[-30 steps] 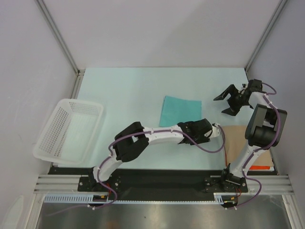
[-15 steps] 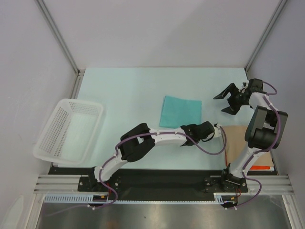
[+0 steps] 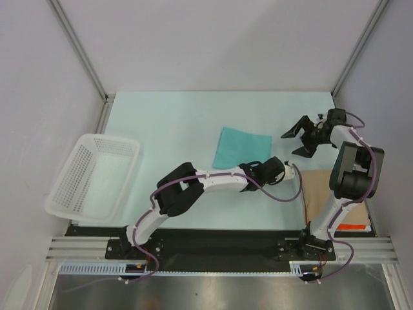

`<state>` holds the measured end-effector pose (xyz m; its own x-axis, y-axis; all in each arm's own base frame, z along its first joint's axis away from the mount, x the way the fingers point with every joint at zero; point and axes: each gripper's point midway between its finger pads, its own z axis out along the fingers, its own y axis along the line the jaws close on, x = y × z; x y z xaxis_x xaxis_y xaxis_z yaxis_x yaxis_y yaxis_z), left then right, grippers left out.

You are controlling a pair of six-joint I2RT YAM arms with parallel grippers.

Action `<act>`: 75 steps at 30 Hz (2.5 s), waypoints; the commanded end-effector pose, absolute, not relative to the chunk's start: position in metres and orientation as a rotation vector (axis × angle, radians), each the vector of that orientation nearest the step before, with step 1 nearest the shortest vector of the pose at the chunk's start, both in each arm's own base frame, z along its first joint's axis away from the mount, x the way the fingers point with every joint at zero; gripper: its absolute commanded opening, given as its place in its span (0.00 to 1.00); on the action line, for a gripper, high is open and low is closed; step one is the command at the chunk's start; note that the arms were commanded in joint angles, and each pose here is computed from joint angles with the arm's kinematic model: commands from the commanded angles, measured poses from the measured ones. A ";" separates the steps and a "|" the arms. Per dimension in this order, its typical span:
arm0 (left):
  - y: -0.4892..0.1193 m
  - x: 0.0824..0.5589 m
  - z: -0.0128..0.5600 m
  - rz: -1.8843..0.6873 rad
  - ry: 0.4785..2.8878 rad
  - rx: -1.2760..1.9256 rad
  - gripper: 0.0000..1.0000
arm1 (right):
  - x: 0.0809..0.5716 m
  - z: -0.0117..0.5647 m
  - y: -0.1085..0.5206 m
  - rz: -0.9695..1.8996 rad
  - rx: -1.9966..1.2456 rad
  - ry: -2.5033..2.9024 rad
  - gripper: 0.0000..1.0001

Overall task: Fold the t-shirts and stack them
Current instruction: Neatly place the folded tshirt to the corner

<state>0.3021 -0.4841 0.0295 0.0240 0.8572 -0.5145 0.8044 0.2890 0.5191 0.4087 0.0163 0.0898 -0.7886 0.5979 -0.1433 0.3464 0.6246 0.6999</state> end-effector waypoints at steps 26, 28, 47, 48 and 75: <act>-0.458 0.323 0.146 -0.063 1.761 1.300 0.00 | 0.418 0.044 0.114 1.350 0.653 2.520 0.95; -0.457 0.324 0.147 -0.061 1.761 1.297 0.00 | 0.419 0.039 0.118 1.358 0.672 2.525 0.90; -0.446 0.313 0.145 -0.093 1.772 1.306 0.00 | 0.460 0.016 0.129 1.189 0.705 2.509 0.52; -0.445 0.313 0.145 -0.094 1.772 1.304 0.00 | 0.461 0.016 0.128 1.185 0.692 2.505 0.50; -0.257 0.185 0.296 -0.668 2.007 0.636 0.62 | 0.332 0.111 0.079 0.432 0.814 2.424 0.00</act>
<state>0.2105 -0.2703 0.3420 -0.3265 0.1097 -0.9388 0.6725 0.7249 -0.1492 0.3627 0.1058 0.1029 -0.7309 0.5881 -0.3464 0.3557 0.7614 0.5420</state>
